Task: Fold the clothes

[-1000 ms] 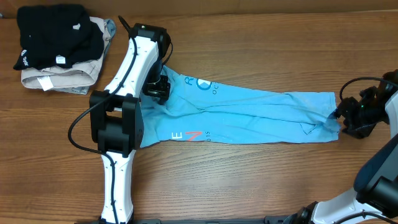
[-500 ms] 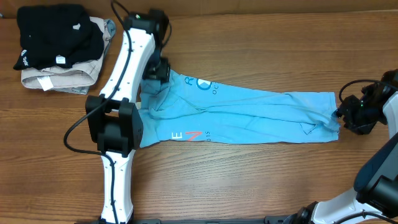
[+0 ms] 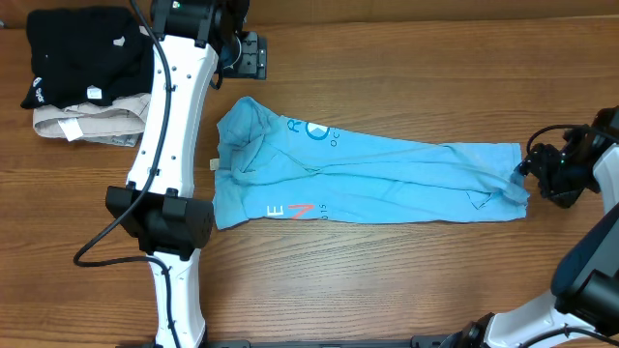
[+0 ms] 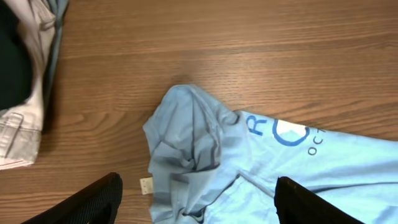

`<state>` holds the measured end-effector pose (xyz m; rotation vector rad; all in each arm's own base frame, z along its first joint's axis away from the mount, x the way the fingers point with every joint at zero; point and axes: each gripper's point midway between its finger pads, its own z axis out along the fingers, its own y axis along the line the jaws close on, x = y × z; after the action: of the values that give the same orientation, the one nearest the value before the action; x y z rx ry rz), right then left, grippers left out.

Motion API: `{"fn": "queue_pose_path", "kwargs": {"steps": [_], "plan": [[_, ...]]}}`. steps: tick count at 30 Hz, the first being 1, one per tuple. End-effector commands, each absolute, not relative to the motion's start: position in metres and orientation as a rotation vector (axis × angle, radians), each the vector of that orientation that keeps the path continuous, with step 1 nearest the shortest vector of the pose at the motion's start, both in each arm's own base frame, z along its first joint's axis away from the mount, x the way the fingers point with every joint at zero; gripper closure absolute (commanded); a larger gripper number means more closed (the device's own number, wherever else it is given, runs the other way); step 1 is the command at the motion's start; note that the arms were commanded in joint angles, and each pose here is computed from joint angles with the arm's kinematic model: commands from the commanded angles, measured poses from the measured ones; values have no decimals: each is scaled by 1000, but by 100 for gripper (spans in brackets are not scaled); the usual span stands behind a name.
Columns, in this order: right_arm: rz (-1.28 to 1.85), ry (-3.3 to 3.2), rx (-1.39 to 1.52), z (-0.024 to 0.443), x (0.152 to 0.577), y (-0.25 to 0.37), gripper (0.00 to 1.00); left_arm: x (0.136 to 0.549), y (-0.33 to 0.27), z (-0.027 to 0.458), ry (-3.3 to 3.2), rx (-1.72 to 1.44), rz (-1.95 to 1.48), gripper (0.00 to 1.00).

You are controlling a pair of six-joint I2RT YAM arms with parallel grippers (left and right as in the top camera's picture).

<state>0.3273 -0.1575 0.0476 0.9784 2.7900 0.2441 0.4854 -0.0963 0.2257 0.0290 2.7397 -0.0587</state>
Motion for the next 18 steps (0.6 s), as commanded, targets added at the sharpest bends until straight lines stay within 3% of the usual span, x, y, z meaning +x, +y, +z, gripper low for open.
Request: {"fn": "queue_pose_path", "kwargs": {"steps": [1,14,18], "plan": [[285,2848,948,30,325,-150,23,485,-97,219,2761,56,-77,20],[196,3021,797,-8,327,-122,22,483,-97,212,2784,56,-72,18],[69,3093,762,-19,321,-118,33,482,-97,209,2797,57,-69,18]]}}
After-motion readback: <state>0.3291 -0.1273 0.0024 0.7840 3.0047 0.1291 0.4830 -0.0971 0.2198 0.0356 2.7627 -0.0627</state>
